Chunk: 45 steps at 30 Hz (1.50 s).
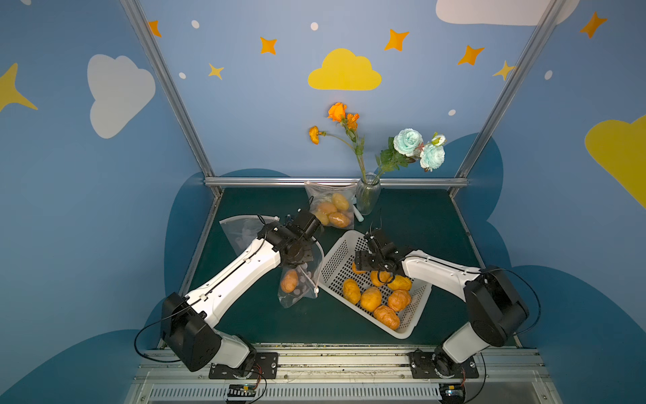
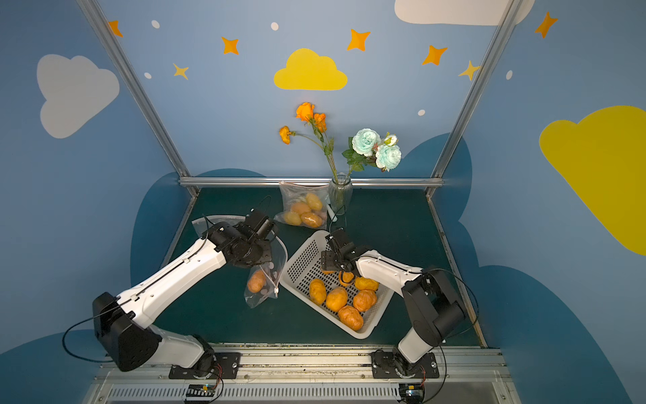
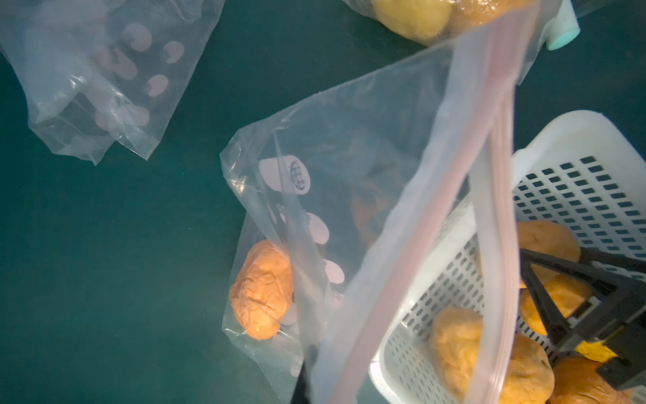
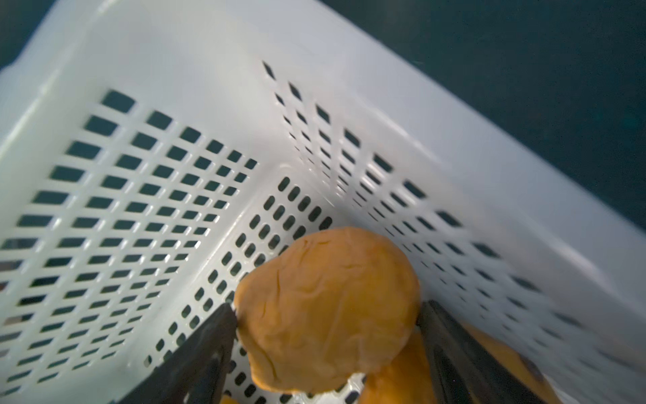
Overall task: Put the potatoes into a zipper bag and zip it
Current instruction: Pick up the potato from the basket, then place the potato into the zipper food storage bag.
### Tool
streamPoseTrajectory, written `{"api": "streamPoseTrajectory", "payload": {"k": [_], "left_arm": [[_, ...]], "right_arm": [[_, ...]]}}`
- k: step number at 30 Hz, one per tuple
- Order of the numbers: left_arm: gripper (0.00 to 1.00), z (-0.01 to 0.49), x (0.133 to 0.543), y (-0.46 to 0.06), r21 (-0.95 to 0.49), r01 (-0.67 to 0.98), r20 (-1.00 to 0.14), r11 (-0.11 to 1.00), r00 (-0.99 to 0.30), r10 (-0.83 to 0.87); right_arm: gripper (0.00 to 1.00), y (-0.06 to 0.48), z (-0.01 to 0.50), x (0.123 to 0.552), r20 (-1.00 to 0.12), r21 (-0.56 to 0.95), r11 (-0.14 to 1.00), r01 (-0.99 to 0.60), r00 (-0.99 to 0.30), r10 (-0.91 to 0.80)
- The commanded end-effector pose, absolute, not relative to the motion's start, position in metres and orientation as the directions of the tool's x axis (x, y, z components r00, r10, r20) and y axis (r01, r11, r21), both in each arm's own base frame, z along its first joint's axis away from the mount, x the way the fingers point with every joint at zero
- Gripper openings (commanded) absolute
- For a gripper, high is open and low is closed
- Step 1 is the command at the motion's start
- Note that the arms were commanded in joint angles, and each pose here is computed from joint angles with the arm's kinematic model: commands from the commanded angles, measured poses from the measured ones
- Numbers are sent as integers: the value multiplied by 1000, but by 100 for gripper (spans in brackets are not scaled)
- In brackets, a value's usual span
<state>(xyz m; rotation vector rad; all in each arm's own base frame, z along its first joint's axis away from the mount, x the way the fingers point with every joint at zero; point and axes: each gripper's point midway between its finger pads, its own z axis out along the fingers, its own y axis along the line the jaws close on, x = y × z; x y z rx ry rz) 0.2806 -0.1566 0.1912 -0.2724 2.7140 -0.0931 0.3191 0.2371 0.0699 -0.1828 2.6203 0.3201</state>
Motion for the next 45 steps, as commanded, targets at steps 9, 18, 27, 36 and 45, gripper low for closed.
{"api": "streamPoseTrajectory", "payload": {"k": [9,18,27,36,45], "left_arm": [[4,212,276,-158,-160,-148,-435,976,-877,-205],[4,217,273,-156,-189,-129,-469,973,-859,-205],[4,212,274,-165,-221,-95,-462,971,-866,-190],[4,214,274,-169,-243,-81,-462,967,-867,-189],[4,210,275,-176,-257,-68,-447,964,-876,-181]], "right_arm": [[71,252,66,322,-422,265,931,-249,-899,-120],[41,259,80,315,-436,319,904,-286,-891,-129],[26,261,140,303,-538,367,860,-355,-835,-115],[25,293,231,252,-730,444,646,-621,-669,-142],[25,335,286,219,-841,408,474,-780,-524,-138]]}}
